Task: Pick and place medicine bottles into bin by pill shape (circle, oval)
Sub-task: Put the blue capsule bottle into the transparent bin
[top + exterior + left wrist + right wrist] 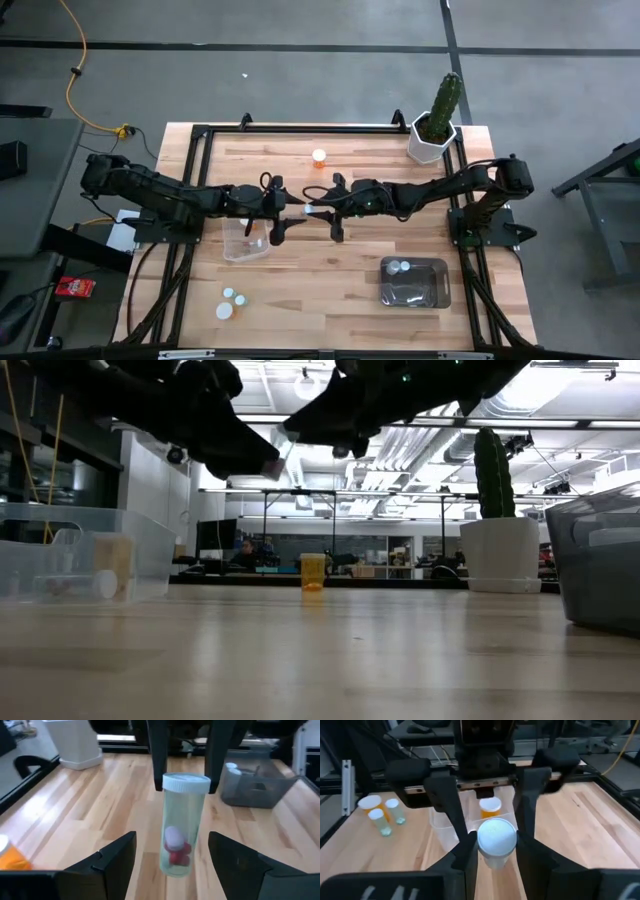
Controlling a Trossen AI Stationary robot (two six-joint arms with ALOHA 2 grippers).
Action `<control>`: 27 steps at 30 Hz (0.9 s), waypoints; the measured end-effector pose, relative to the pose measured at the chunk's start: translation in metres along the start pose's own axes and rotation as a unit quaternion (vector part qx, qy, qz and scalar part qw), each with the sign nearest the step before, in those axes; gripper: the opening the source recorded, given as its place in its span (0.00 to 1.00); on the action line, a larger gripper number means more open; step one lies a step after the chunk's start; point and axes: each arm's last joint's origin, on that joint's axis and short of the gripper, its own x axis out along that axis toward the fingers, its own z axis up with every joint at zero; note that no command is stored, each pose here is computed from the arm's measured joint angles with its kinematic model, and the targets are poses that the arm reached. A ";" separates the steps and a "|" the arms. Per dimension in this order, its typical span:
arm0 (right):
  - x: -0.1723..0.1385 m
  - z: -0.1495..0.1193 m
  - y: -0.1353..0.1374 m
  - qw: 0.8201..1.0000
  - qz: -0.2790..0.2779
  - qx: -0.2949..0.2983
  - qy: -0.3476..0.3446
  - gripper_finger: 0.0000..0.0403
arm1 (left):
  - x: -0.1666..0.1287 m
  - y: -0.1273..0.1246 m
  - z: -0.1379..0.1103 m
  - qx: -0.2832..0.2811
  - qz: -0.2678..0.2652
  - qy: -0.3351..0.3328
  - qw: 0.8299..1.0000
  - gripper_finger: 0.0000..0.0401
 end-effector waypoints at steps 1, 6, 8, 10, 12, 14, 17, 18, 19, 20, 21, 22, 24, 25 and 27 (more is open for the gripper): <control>0.000 0.000 0.001 1.000 0.005 -0.002 -0.001 0.24 | 0.001 0.000 0.001 0.000 -0.002 -0.007 1.000 0.59; 0.000 0.002 0.004 1.000 0.025 -0.009 -0.011 0.24 | 0.003 -0.001 0.004 0.002 -0.003 -0.028 1.000 0.59; 0.000 0.004 0.004 0.999 0.026 -0.009 -0.019 0.24 | 0.003 -0.001 0.004 0.005 -0.003 -0.028 1.000 0.59; 0.000 0.004 0.004 0.999 0.026 -0.011 -0.023 0.24 | 0.003 -0.001 0.004 0.006 -0.003 -0.027 1.000 0.57; 0.000 0.005 0.004 0.999 0.026 -0.012 -0.024 0.24 | 0.003 -0.001 0.004 0.006 -0.004 -0.026 1.000 0.54; 0.000 0.005 0.004 0.999 0.026 -0.012 -0.026 0.24 | 0.003 -0.001 0.003 0.006 -0.011 -0.025 1.000 0.51; 0.000 0.005 0.004 0.999 0.026 -0.012 -0.027 0.24 | 0.003 -0.001 0.003 0.006 -0.014 -0.025 1.000 0.47; 0.000 0.005 0.004 0.999 0.026 -0.012 -0.028 0.24 | 0.003 -0.001 0.003 0.006 -0.014 -0.025 1.000 0.45; 0.000 0.005 0.004 0.999 0.026 -0.012 -0.028 0.24 | 0.003 -0.001 0.003 0.006 -0.014 -0.025 1.000 0.44; 0.000 0.005 0.004 0.999 0.026 -0.012 -0.028 0.24 | 0.003 -0.001 0.003 0.006 -0.014 -0.025 1.000 0.42; 0.000 0.005 0.004 0.999 0.026 -0.012 -0.028 0.24 | 0.003 -0.001 0.003 0.006 -0.014 -0.025 1.000 0.41; 0.000 0.005 0.004 0.999 0.026 -0.012 -0.028 0.24 | 0.003 -0.001 0.003 0.006 -0.014 -0.025 1.000 0.39; 0.000 0.005 0.004 0.999 0.026 -0.012 -0.028 0.24 | 0.003 -0.001 0.003 0.006 -0.015 -0.024 1.000 0.37; 0.000 0.005 0.004 0.999 0.026 -0.012 -0.028 0.24 | 0.003 -0.001 0.003 0.006 -0.015 -0.025 1.000 0.35; 0.000 0.005 0.004 0.999 0.025 -0.012 -0.028 0.24 | 0.003 -0.001 0.003 0.006 -0.015 -0.025 1.000 0.33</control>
